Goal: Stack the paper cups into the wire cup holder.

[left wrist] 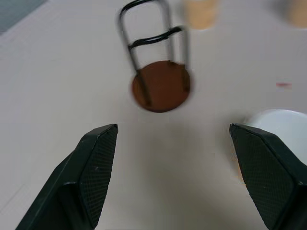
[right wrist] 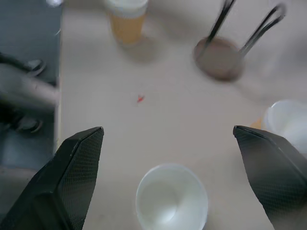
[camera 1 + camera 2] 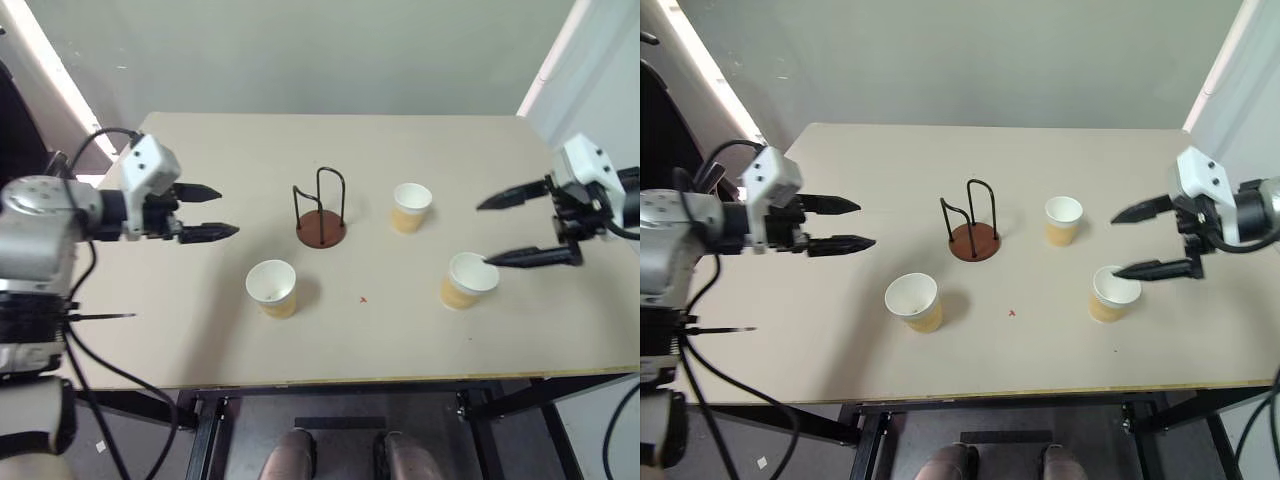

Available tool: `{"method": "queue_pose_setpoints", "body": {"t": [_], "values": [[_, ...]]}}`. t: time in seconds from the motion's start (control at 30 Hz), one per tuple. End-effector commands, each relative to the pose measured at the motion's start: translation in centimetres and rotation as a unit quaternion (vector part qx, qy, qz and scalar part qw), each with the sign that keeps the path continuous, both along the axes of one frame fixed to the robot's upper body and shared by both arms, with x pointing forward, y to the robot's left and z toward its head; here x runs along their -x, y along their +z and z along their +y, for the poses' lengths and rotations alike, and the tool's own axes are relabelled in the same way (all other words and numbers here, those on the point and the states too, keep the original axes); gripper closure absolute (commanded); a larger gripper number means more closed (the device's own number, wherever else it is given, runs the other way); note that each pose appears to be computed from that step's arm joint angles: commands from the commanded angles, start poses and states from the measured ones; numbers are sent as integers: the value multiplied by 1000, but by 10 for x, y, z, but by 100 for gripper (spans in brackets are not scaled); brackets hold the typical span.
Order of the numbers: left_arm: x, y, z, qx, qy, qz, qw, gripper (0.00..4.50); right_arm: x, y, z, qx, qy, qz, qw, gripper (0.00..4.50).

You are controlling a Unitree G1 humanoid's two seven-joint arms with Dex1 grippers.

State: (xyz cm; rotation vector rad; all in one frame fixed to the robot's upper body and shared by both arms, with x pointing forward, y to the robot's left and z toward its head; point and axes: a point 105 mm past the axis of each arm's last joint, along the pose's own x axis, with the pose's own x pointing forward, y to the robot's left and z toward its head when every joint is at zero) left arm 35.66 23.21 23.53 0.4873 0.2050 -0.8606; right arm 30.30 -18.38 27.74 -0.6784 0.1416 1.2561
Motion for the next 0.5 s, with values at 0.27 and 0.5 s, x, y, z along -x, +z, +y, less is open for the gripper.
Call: {"method": "queue_pose_setpoints", "body": {"t": [0.27, 0.5], "values": [[-64, -15, -28, 57, 89, -16, 994, 52, -25, 42, 54, -128, -79, -122, 981, 0], [-85, -23, -74, 87, 57, -2, 995, 52, -21, 46, 58, -136, -78, -127, 979, 0]]}}
